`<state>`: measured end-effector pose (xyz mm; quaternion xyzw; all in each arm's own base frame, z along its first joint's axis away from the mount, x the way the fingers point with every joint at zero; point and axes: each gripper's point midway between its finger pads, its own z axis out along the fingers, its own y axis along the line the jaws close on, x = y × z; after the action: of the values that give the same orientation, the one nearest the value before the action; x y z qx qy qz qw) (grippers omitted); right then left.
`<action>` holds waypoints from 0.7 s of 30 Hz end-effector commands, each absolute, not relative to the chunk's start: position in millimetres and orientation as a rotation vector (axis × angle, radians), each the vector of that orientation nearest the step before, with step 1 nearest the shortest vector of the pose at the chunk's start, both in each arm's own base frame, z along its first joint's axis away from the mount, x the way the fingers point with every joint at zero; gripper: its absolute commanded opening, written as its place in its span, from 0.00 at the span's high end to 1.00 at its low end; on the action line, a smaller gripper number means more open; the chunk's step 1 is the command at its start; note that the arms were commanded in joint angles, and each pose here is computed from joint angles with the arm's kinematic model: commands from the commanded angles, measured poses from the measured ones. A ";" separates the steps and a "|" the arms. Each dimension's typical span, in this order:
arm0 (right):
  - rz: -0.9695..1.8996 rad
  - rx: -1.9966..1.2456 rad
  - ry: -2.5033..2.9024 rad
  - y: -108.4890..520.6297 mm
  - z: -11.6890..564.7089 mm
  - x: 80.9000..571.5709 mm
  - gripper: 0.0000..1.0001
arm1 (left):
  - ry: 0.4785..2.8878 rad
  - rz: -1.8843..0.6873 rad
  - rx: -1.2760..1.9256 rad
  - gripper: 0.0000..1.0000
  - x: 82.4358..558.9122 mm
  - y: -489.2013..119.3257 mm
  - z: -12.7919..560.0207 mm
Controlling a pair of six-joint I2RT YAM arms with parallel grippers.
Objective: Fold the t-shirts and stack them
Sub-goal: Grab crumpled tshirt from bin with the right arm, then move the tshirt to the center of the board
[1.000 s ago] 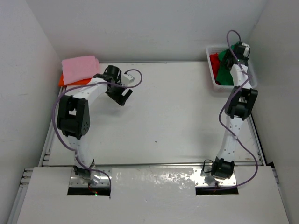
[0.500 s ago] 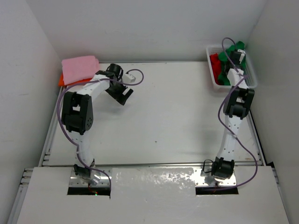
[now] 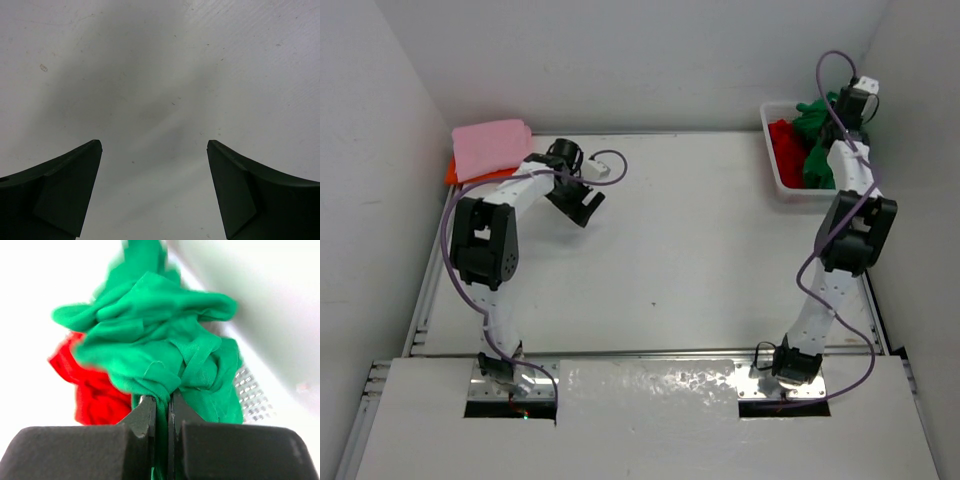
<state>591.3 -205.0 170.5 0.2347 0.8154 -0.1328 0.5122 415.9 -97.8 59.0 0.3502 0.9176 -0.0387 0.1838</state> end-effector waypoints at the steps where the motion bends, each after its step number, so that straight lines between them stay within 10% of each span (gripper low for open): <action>1: -0.288 0.520 1.681 -202.7 287.8 590.1 1.00 | 2.453 -0.125 0.953 0.16 428.0 -110.4 99.3; 12: -0.135 0.320 1.266 -150.6 507.2 519.5 1.00 | 2.328 -0.215 0.822 0.16 437.7 -125.8 150.2; 21: 0.275 -0.002 0.850 -28.9 680.5 359.6 1.00 | 2.186 -0.236 0.668 0.15 433.7 -121.5 203.7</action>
<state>447.3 -94.0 577.0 0.1005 0.5507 0.0312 0.8280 427.6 -120.1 165.1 0.2929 0.8868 -0.0814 0.3482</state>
